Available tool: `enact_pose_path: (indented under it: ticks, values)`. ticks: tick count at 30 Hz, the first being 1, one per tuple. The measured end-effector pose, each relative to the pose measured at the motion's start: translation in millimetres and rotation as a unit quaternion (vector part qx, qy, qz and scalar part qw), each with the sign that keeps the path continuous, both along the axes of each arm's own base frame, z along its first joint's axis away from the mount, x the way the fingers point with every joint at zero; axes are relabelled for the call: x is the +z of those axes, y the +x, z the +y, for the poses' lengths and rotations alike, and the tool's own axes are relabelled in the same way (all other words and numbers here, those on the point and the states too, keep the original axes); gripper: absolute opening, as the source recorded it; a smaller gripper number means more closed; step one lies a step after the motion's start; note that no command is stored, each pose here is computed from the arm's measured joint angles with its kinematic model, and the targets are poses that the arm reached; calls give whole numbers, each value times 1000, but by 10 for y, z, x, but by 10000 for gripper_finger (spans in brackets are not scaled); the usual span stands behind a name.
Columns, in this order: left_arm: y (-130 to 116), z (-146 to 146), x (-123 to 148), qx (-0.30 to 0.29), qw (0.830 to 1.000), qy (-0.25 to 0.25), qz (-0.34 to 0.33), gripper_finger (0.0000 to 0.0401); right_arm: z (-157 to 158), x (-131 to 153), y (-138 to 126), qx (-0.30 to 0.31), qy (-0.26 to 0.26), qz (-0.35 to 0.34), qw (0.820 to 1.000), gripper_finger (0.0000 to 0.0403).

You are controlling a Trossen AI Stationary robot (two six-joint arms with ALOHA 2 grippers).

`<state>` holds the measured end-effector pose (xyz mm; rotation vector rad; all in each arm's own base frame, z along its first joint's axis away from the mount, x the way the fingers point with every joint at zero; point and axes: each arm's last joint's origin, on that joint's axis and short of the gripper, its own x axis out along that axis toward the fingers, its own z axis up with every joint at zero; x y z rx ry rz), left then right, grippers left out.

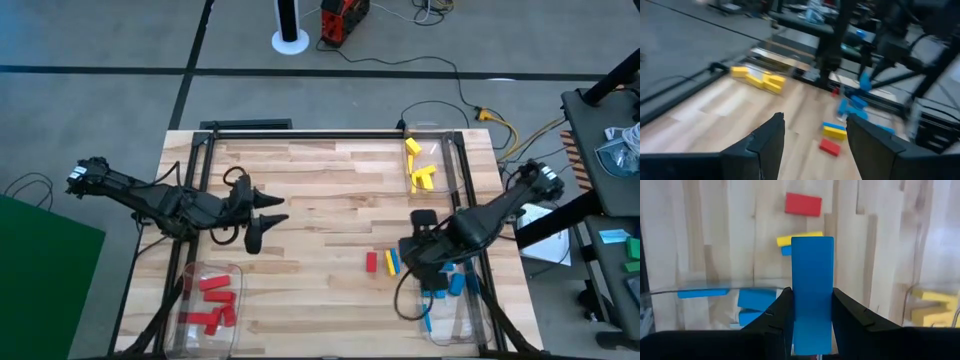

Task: Sort blocks
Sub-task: Put the blue block into the bottom right transparent bin

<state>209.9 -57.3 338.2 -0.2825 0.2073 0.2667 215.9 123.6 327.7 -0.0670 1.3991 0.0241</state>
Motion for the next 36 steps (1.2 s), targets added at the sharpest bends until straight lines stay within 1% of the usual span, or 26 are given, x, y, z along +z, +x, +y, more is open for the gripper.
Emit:
enact_pose_path:
  ticks: [5, 9, 15, 22, 26, 33, 36]
  values:
    - [-10, 36, 6, 62, 998, 17, -6, 190, -114, -104, -256, -26, 9, -6, 1000, 92]
    - [-11, 50, 14, 85, 996, 22, -11, 190, -155, -216, -428, -37, 12, -3, 999, 92]
    - [-7, 61, 23, 89, 996, 21, -16, 190, -122, -389, -612, -35, 23, -2, 999, 92]
    - [-6, 84, 26, 111, 993, 25, -18, 190, -24, -643, -770, -38, 50, -2, 998, 92]
    - [0, 110, 27, 118, 992, 25, -19, 190, 27, -786, -836, -29, 48, 4, 998, 92]
    - [9, 144, 30, 126, 991, 25, -20, 190, 5, -971, -906, -23, 22, 29, 999, 92]
    - [10, 151, 31, 128, 991, 25, -21, 190, 3, -984, -907, -22, 21, 30, 999, 107]
